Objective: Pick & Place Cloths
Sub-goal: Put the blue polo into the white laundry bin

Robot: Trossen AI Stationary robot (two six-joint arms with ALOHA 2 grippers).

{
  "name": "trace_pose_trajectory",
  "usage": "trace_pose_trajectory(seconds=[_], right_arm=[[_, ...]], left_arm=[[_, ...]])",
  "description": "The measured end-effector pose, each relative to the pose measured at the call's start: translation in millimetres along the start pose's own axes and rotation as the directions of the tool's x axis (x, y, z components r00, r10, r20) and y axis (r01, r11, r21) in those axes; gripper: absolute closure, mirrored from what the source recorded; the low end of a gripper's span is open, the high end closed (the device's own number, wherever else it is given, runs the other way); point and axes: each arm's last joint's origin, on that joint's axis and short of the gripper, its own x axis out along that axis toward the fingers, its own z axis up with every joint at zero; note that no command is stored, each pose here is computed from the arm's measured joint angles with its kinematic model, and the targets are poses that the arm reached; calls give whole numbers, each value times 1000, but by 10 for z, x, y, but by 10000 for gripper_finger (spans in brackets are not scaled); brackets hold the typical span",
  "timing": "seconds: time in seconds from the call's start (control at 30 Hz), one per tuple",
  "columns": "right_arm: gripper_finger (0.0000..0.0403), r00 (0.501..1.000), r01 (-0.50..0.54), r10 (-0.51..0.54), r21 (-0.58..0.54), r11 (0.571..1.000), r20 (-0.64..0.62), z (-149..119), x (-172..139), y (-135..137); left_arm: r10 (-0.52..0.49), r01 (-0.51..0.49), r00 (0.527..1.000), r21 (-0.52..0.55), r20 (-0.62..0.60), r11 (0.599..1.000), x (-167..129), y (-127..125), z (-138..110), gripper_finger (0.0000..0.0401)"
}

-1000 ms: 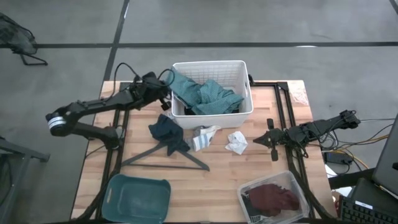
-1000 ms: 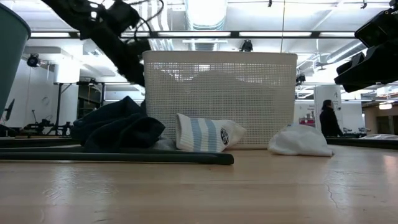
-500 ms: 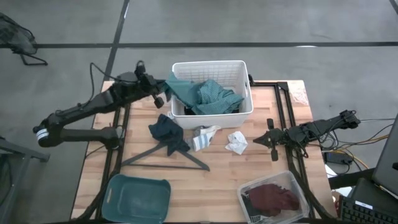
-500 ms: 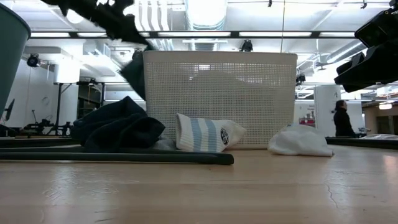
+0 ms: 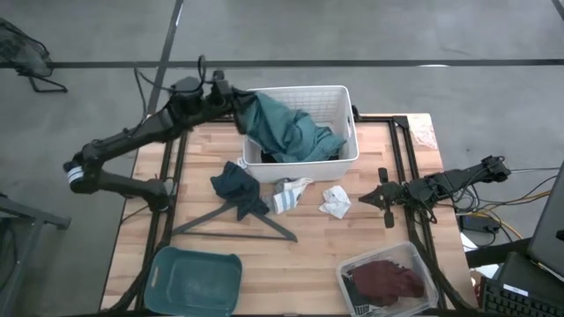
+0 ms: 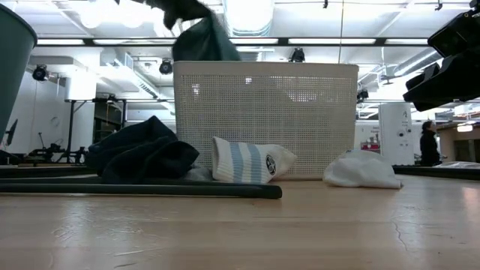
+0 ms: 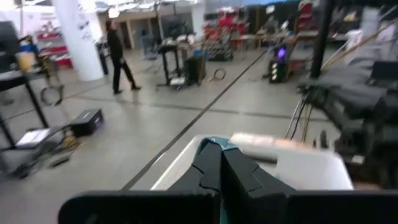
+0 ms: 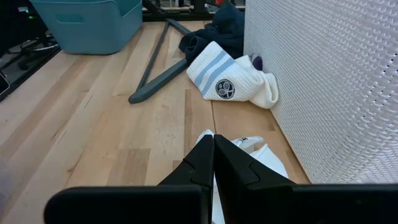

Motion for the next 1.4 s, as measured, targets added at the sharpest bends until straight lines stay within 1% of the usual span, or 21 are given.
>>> trace_pose_trajectory(seconds=[0.13, 0.23, 0.33, 0.43, 0.57, 0.7, 0.83, 0.9, 0.97, 1.1, 1.27, 1.4], right_arm=[[394, 1000, 0, 0, 0, 1000, 0, -1, 0, 0], [394, 1000, 0, 0, 0, 1000, 0, -1, 0, 0], [394, 1000, 0, 0, 0, 1000, 0, 0, 0, 0], [394, 1000, 0, 0, 0, 1000, 0, -1, 0, 0], [394, 1000, 0, 0, 0, 1000, -1, -1, 0, 0], [394, 1000, 0, 0, 0, 1000, 0, 1, 0, 0], [394, 1000, 0, 0, 0, 1000, 0, -1, 0, 0], [394, 1000, 0, 0, 0, 1000, 0, -1, 0, 0], [394, 1000, 0, 0, 0, 1000, 0, 0, 0, 0], [394, 1000, 0, 0, 0, 1000, 0, -1, 0, 0], [394, 1000, 0, 0, 0, 1000, 0, -1, 0, 0], [394, 1000, 0, 0, 0, 1000, -1, -1, 0, 0]], left_arm=[[-20, 22, 999, -41, 35, 999, 291, 37, 201, 401], [-78, 83, 995, -95, 58, 992, 478, 50, 326, 401], [-112, 115, 993, -116, 30, 987, 610, 35, 343, 401], [-124, 114, 990, -137, -67, 984, 714, 22, 203, 399], [-147, 111, 964, -168, -222, 980, 783, -8, -80, 393], [-168, 103, 932, -210, -320, 972, 788, -62, -354, 392], [-163, 64, 906, -254, -390, 965, 759, -85, -587, 386], [-158, 54, 902, -258, -401, 965, 741, -87, -637, 370], [-158, 45, 895, -267, -418, 963, 726, -91, -659, 345], [-162, 28, 884, -296, -439, 955, 714, -97, -688, 278], [-159, 41, 894, -277, -419, 960, 664, -91, -614, 192], [-155, 49, 909, -269, -388, 962, 581, -89, -507, 150]])
